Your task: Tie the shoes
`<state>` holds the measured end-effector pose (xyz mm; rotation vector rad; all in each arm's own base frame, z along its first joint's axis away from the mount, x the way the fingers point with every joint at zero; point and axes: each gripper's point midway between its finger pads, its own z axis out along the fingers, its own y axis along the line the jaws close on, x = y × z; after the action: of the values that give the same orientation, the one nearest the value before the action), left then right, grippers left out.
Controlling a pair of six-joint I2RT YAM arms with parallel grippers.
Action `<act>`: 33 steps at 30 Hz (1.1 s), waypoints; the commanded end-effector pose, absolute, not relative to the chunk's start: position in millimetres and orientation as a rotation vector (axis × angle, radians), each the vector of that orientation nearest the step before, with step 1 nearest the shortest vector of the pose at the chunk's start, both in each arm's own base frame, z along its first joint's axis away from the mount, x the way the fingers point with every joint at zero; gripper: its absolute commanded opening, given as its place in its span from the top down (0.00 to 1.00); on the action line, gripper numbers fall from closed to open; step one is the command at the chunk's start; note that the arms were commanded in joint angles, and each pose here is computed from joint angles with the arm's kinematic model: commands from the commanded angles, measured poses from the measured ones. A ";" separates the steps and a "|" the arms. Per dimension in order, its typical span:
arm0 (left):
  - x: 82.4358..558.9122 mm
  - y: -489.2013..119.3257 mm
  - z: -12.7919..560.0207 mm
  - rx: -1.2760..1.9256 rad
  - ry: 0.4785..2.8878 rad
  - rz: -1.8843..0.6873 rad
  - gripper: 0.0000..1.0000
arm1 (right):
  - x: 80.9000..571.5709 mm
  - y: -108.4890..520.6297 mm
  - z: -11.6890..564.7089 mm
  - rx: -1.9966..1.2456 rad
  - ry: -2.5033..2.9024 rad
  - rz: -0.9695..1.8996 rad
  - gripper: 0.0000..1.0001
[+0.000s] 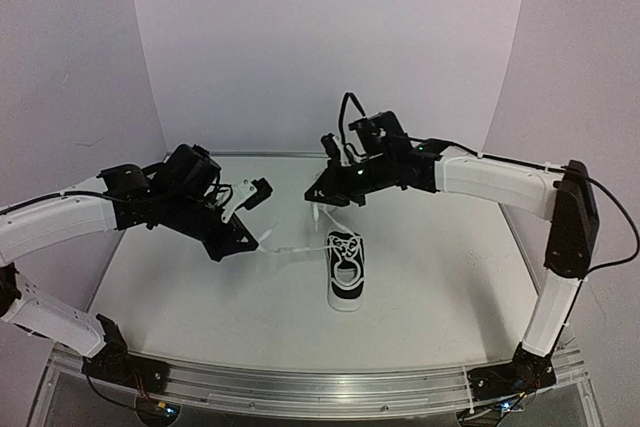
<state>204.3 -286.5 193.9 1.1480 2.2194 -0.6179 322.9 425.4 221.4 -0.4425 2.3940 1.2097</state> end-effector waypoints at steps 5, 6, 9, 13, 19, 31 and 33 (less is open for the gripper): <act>157.7 -277.2 194.0 1.041 2.273 -0.754 1.00 | 316.5 509.6 176.0 -0.591 2.398 1.231 1.00; 155.7 -274.5 193.9 1.034 2.278 -0.750 1.00 | 315.7 515.5 165.7 -0.596 2.415 1.228 1.00; 151.2 -268.8 191.7 1.041 2.296 -0.731 1.00 | 305.7 529.5 143.3 -0.631 2.459 1.252 0.87; 152.4 -269.8 191.6 1.049 2.291 -0.724 1.00 | 295.8 526.8 147.0 -0.664 2.467 1.272 0.63; 156.6 -281.8 185.0 1.102 2.276 -0.729 1.00 | 288.9 506.9 189.6 -0.691 2.438 1.277 0.49; 163.6 -295.5 183.8 1.164 2.221 -0.728 1.00 | 283.4 475.9 206.6 -0.698 2.464 1.433 0.21; 163.6 -294.7 183.1 1.163 2.223 -0.725 1.00 | 281.2 489.0 212.7 -0.733 2.447 1.485 0.16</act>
<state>159.5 -283.4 163.0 1.1495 2.3156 -0.6892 298.4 468.1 205.8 -0.6287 2.4604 1.3702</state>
